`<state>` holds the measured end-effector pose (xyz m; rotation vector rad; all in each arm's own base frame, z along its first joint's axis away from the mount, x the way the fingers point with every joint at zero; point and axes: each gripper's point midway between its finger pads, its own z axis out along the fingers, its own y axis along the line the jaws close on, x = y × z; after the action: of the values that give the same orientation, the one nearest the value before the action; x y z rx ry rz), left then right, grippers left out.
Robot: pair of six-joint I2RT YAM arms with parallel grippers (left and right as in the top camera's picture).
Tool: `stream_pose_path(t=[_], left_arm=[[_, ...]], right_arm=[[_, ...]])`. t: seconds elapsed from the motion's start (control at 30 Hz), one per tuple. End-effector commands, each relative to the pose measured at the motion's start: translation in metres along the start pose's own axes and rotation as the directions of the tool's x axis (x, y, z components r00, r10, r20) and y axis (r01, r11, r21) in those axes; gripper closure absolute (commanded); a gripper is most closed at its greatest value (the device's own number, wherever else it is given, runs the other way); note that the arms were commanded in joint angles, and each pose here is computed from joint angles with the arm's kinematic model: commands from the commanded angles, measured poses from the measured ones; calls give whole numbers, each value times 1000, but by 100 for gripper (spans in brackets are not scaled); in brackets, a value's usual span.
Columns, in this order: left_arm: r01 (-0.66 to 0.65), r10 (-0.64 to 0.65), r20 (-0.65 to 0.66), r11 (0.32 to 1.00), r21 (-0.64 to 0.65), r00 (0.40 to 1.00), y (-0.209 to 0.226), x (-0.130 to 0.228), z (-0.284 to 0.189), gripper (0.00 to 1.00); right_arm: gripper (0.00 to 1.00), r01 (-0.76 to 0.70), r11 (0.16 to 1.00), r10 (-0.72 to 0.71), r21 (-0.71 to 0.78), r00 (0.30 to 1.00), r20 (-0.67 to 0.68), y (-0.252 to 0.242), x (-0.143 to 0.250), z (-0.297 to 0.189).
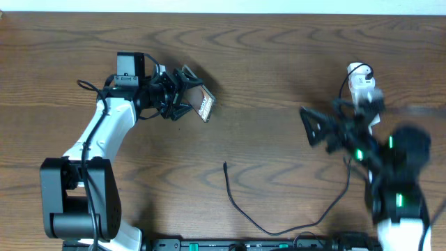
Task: Plug charger to phone and switch on socket
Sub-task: 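Move the right gripper to the box and grip its edge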
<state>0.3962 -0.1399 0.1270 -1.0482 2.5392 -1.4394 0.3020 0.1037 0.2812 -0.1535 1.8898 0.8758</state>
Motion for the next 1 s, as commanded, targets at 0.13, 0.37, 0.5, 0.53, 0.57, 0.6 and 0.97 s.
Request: stream_pose_path(t=[0.13, 0.37, 0.5, 0.53, 0.57, 0.6, 0.97], left_arm=[[153, -151, 105, 988, -10, 983, -11, -8, -2, 93], [162, -155, 134, 986, -48, 979, -9, 2, 12, 92], [178, -165, 163, 982, -68, 973, -8, 6, 19, 93], [183, -169, 165, 981, -70, 972, -8, 7, 21, 93], [187, -173, 169, 980, -72, 970, -8, 9, 23, 93], [190, -175, 171, 979, -73, 969, -9, 10, 24, 93], [209, -197, 144, 975, -71, 970, -18, 36, 45, 93]], right_arm=[[1, -172, 900, 77, -401, 967, -243, 23, 12, 78], [8, -330, 846, 177, -419, 914, -364, 22, 51, 132], [5, -364, 852, 196, -377, 889, -414, 23, 80, 153], [5, -366, 855, 199, -366, 885, -420, 24, 85, 157], [5, -368, 861, 204, -350, 882, -425, 24, 91, 162], [5, -367, 867, 207, -338, 881, -426, 24, 96, 166], [3, -302, 950, 243, -81, 874, -421, 17, 142, 193]])
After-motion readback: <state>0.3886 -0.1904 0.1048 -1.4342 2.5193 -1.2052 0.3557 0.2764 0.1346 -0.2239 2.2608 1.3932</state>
